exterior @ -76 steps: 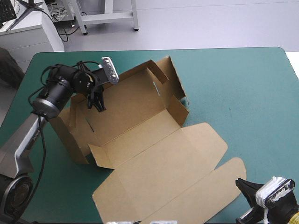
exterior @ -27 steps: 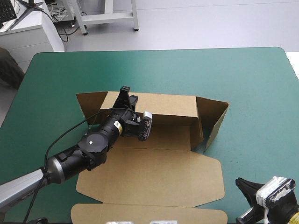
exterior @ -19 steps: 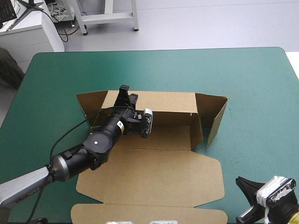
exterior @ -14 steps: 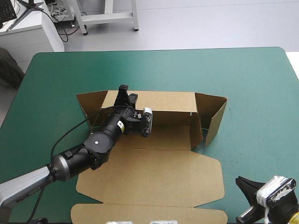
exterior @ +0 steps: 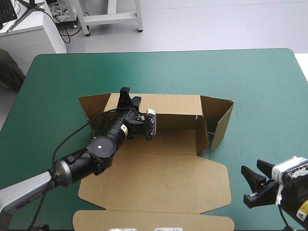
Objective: Fold the box
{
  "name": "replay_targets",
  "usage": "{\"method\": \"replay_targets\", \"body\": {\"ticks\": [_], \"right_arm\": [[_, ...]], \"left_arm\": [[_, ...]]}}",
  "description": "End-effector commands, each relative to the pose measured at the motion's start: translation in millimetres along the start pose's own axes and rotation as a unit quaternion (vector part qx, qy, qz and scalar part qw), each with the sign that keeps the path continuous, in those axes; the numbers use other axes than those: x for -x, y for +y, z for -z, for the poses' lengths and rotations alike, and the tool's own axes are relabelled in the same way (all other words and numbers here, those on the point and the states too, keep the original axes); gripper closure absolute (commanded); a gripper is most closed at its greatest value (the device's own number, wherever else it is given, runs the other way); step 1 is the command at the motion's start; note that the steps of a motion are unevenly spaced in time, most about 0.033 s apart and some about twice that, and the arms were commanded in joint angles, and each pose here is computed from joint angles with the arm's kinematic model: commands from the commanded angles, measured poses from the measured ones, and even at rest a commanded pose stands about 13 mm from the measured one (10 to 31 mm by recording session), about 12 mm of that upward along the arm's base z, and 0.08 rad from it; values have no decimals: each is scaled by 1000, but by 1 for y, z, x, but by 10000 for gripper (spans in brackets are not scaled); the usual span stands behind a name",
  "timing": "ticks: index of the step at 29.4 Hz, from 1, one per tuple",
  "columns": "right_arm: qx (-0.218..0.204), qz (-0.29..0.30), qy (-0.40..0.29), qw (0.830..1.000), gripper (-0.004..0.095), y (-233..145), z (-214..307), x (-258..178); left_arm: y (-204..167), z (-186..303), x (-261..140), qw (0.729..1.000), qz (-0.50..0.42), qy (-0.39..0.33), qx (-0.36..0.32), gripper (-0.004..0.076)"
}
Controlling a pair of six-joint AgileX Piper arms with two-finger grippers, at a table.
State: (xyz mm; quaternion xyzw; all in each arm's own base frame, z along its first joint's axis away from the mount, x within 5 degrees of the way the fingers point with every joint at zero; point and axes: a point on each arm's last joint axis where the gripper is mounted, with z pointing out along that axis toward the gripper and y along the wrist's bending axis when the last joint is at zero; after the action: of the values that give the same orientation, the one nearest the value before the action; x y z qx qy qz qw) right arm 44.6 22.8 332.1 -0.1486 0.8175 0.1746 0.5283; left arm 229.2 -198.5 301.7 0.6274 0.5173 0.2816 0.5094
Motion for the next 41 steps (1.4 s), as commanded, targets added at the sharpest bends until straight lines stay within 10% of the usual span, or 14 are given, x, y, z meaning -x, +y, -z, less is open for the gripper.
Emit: {"method": "replay_targets", "body": {"ticks": [1,24,41], "right_arm": [[-27,-3,-22,999,446,1,-2,42],[-89,51,82,991,447,6,-114,219],[-48,61,223,972,447,-53,-256,205]], "left_arm": [[19,10,0,999,8,3,39,734],[19,10,0,999,7,6,41,734],[19,10,0,999,7,6,41,734]]}}
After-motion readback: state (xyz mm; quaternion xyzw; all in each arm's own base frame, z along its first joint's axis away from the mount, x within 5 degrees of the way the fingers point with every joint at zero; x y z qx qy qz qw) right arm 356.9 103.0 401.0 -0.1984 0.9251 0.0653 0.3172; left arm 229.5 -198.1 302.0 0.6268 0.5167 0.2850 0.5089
